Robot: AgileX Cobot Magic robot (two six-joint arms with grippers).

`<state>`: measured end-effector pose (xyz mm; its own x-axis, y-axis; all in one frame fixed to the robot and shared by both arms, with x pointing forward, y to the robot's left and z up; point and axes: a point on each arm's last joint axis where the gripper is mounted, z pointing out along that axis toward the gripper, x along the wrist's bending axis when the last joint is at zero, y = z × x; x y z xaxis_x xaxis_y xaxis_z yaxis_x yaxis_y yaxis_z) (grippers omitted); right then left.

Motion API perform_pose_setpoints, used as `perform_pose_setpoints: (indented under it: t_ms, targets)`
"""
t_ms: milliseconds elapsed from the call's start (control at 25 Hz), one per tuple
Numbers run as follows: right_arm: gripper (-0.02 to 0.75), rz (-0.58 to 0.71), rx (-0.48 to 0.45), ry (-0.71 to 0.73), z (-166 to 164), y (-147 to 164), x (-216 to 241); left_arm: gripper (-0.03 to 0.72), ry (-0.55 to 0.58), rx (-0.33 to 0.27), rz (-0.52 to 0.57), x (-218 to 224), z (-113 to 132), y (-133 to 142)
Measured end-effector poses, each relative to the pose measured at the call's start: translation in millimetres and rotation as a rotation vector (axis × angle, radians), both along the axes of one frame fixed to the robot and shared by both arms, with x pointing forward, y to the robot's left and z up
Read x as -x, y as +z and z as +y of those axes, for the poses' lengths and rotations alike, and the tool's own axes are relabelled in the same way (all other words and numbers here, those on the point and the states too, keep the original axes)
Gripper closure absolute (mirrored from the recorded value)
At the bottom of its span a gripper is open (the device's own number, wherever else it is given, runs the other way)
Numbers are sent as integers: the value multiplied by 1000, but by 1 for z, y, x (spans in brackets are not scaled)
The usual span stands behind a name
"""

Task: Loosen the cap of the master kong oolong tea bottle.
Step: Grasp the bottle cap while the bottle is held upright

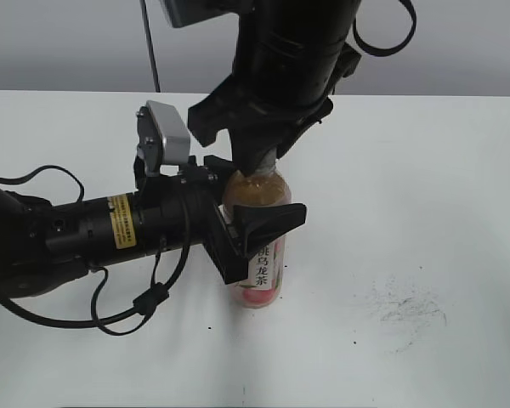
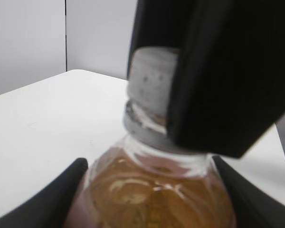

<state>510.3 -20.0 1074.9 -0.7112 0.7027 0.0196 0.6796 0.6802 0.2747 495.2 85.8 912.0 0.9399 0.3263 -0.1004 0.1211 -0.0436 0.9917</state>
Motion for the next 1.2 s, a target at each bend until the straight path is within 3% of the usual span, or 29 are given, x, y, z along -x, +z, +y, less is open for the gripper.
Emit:
perform_pose_setpoints:
  t_ms: [160, 720, 880, 1200]
  targets:
    - [465, -38, 33, 174, 0, 0, 0, 240, 0, 0, 1, 0, 0, 0]
    - [465, -278, 219, 1262, 4, 8, -2, 240, 3, 4, -17, 0, 0, 1]
    - [465, -311, 249, 1421, 4, 7, -2, 240, 4, 2, -18, 0, 0, 1]
    - [465, -335, 278, 1552, 7, 4, -6, 240, 14, 0, -9, -1, 1, 0]
